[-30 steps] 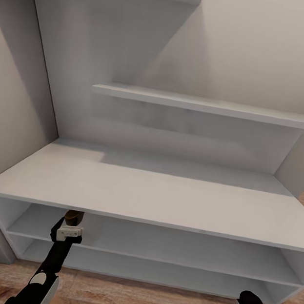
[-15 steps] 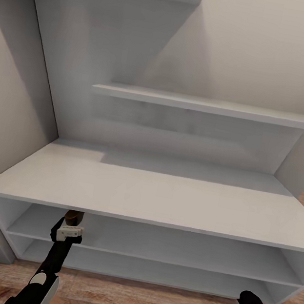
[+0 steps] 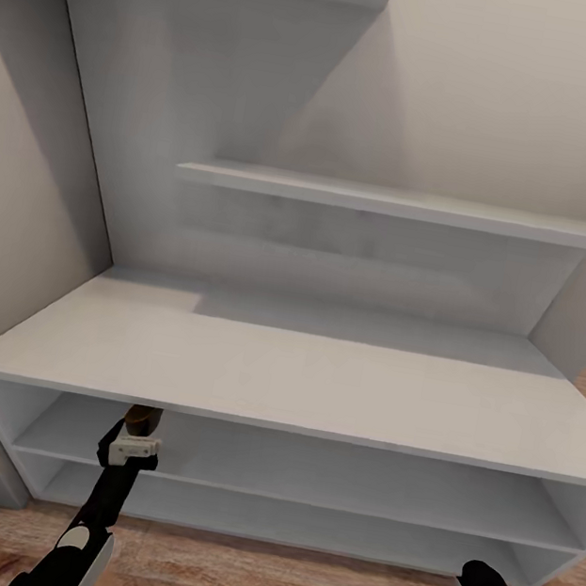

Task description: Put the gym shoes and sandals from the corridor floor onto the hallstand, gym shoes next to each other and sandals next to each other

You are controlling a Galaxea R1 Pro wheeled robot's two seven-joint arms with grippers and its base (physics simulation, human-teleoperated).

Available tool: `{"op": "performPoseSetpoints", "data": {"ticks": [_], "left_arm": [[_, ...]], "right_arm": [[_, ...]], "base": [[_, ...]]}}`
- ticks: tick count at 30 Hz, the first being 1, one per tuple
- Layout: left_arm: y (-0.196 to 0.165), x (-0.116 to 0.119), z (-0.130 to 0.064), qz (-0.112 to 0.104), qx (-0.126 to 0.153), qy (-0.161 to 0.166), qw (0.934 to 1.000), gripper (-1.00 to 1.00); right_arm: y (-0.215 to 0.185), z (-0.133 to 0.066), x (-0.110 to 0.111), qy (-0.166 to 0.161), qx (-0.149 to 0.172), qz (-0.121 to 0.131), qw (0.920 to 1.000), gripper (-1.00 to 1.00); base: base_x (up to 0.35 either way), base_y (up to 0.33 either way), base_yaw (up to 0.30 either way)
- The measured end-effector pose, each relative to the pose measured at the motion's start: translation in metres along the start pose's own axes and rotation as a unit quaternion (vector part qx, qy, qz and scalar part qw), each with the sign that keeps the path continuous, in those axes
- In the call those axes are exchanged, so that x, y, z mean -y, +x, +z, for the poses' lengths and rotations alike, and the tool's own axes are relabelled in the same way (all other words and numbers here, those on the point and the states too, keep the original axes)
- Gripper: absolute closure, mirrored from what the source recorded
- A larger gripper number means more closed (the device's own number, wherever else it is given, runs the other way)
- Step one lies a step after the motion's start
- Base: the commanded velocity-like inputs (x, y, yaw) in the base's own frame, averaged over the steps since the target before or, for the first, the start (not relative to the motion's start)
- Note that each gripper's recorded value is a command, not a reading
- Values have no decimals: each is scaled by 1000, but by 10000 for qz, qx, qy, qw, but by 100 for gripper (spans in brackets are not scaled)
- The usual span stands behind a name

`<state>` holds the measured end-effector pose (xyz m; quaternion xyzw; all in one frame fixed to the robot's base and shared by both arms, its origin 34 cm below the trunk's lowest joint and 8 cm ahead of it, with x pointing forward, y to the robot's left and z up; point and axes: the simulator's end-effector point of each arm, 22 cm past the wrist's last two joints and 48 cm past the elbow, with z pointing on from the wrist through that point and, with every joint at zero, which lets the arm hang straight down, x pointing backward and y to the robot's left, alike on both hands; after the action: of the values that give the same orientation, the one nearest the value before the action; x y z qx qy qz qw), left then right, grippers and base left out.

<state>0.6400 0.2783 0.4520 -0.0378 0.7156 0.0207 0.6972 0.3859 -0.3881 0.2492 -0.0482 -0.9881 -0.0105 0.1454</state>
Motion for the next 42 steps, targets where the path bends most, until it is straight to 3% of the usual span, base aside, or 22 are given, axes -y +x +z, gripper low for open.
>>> {"op": "performPoseSetpoints", "data": {"ticks": [42], "left_arm": [[1, -1, 0, 4, -16, 3, 10000, 100]], "right_arm": [[0, 0, 0, 1, 0, 0, 10000, 100]], "base": [[0, 0, 0]]}}
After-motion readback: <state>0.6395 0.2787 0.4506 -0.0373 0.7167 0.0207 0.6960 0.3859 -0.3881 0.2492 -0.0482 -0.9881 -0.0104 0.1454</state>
